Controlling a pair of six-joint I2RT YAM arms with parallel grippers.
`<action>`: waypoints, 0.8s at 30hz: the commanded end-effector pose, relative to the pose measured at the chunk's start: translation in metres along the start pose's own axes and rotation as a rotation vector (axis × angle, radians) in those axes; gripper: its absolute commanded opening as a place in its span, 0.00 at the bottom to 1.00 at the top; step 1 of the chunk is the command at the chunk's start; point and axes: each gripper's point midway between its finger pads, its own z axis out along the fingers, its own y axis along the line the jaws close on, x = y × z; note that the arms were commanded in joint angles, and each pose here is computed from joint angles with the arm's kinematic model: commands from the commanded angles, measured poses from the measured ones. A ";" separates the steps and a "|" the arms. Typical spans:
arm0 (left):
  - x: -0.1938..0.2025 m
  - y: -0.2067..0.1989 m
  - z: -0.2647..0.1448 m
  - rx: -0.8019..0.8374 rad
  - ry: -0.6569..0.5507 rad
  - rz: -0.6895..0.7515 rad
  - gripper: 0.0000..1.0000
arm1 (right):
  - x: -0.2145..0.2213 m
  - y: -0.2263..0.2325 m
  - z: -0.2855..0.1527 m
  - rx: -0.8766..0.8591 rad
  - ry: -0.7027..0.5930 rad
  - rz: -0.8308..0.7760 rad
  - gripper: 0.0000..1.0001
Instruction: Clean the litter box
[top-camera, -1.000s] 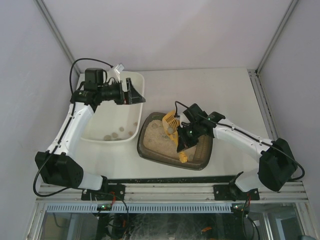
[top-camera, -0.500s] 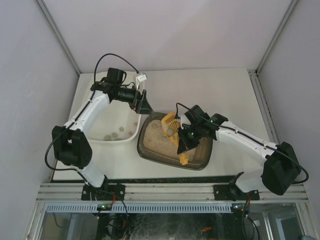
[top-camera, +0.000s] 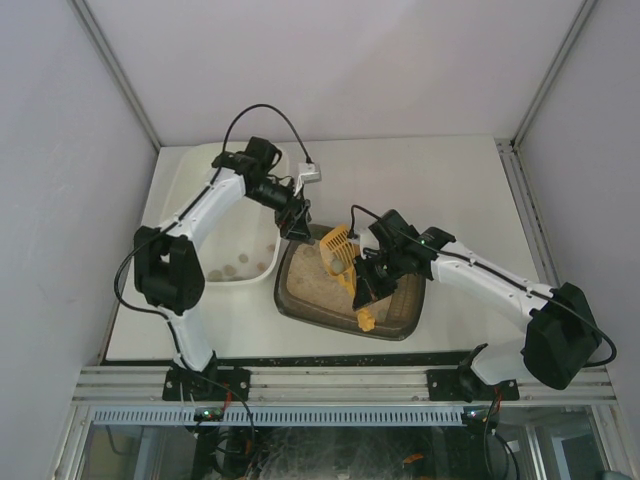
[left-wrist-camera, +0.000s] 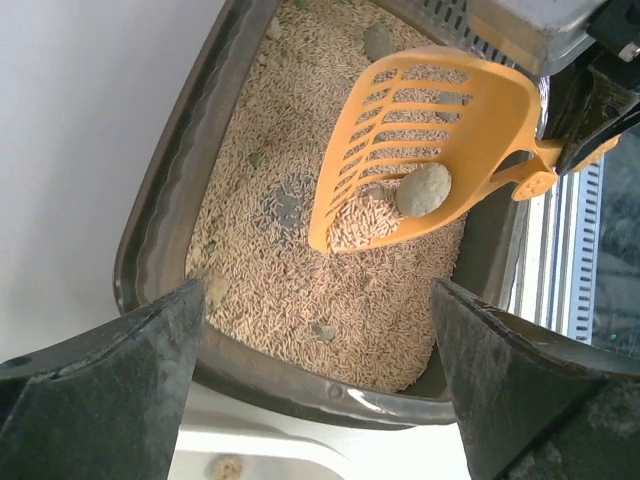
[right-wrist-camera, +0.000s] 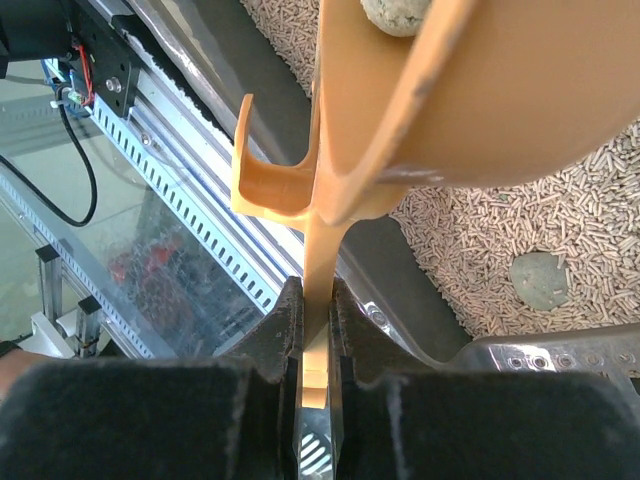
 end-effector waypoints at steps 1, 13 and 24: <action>-0.014 -0.013 0.010 0.095 -0.004 0.126 0.94 | -0.009 0.010 -0.002 -0.037 -0.029 -0.055 0.00; -0.032 -0.016 0.046 0.182 -0.006 0.175 0.88 | -0.011 0.011 -0.005 -0.030 -0.037 -0.051 0.00; -0.047 -0.019 0.058 0.240 -0.050 0.124 0.59 | -0.011 0.010 -0.003 -0.020 -0.033 -0.052 0.00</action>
